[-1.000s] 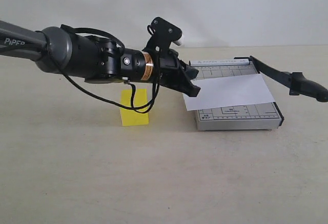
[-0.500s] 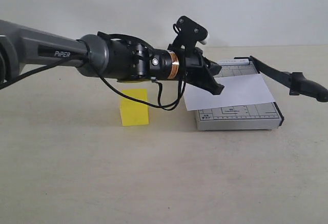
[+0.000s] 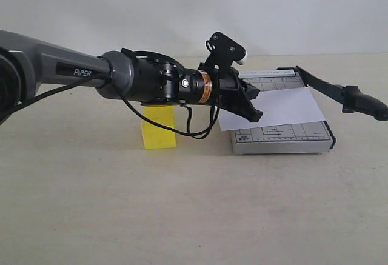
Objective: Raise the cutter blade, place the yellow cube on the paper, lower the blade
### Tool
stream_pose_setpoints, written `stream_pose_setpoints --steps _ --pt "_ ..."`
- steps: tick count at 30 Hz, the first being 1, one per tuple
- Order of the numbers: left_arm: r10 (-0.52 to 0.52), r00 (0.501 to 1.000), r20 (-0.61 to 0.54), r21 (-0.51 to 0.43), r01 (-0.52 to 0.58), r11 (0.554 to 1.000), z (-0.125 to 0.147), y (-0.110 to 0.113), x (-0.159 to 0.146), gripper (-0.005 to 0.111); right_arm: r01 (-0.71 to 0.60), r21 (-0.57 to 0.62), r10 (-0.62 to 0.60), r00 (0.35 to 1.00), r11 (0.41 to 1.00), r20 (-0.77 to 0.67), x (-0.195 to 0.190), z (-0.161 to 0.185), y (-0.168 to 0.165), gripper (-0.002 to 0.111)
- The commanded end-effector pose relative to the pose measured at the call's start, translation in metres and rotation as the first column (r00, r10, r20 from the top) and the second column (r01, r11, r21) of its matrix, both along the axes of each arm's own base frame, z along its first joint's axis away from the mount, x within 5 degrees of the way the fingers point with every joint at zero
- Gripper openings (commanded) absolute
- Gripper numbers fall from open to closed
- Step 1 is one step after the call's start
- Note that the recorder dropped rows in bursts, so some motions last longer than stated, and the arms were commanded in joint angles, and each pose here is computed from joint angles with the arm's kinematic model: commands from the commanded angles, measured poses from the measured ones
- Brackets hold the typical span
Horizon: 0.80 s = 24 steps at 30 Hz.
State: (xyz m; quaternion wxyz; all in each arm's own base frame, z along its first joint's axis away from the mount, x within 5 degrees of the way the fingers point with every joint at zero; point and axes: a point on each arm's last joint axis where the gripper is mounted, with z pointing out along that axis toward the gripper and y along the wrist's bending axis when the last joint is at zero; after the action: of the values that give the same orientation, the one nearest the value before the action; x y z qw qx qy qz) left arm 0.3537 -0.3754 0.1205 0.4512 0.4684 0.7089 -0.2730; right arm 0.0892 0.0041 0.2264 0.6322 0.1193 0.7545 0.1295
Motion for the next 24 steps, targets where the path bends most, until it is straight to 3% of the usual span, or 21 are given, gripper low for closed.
stream_pose_setpoints --steps 1,24 --pt "0.0 1.0 -0.015 0.019 0.001 1.0 -0.013 -0.002 -0.002 0.004 0.038 -0.007 -0.038 0.999 0.999 0.033 0.0 0.003 -0.004 0.0" --pt "-0.016 0.999 -0.04 0.029 0.017 0.999 -0.029 -0.004 -0.005 0.004 0.047 0.009 -0.047 0.998 0.999 0.037 0.0 0.003 -0.004 0.0"
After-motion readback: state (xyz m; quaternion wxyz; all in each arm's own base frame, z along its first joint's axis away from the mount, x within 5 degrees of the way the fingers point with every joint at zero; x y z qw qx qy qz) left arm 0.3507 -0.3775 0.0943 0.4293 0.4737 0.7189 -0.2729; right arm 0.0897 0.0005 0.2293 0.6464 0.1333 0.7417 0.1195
